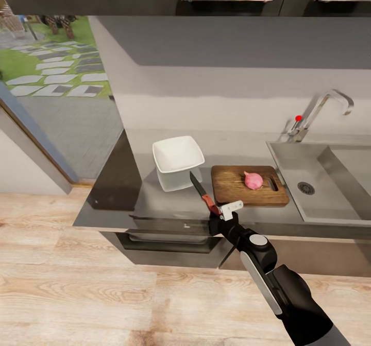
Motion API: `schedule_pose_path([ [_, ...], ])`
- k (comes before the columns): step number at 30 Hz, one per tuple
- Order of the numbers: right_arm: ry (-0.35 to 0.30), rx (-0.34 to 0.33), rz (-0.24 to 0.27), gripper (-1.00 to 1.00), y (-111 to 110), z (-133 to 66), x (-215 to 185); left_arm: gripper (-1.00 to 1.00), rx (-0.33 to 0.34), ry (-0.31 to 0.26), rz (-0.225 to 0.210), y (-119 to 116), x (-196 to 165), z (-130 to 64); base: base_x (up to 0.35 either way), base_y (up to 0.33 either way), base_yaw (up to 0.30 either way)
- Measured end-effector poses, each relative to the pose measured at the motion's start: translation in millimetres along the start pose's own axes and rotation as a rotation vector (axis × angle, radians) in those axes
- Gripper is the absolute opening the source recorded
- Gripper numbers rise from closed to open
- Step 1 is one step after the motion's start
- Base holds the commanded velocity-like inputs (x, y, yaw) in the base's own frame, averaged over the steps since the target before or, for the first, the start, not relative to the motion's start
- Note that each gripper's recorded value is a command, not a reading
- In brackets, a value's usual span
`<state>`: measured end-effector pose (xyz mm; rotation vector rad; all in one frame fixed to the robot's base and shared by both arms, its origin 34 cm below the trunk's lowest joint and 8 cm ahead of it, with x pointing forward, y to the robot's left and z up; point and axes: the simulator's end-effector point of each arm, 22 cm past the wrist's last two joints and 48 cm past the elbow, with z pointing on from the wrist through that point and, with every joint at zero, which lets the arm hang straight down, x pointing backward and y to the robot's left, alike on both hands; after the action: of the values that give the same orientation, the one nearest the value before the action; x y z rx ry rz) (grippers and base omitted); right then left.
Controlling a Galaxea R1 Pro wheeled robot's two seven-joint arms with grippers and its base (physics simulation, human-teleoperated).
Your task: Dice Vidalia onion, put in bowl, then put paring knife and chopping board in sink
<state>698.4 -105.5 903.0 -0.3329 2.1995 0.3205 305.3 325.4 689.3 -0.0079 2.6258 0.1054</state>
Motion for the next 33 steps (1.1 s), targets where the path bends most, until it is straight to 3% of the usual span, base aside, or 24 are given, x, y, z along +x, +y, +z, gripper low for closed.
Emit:
schedule_pose_path([
  [10,0.008,0.006,-0.004,-1.00,-1,-0.8,2,1.00,0.000,-0.013,-0.001,0,-5,-0.2,-0.030,0.006,0.000],
  [22,0.007,0.000,-0.003,-1.00,2,-4.1,-2,1.00,-0.001,-0.034,-0.002,0,-13,-0.4,-0.284,0.113,0.000],
  [33,-0.010,-0.001,-0.013,-1.00,5,-9.4,-10,1.00,-0.002,-0.051,-0.004,1,-19,-1.1,-0.027,0.012,0.000],
])
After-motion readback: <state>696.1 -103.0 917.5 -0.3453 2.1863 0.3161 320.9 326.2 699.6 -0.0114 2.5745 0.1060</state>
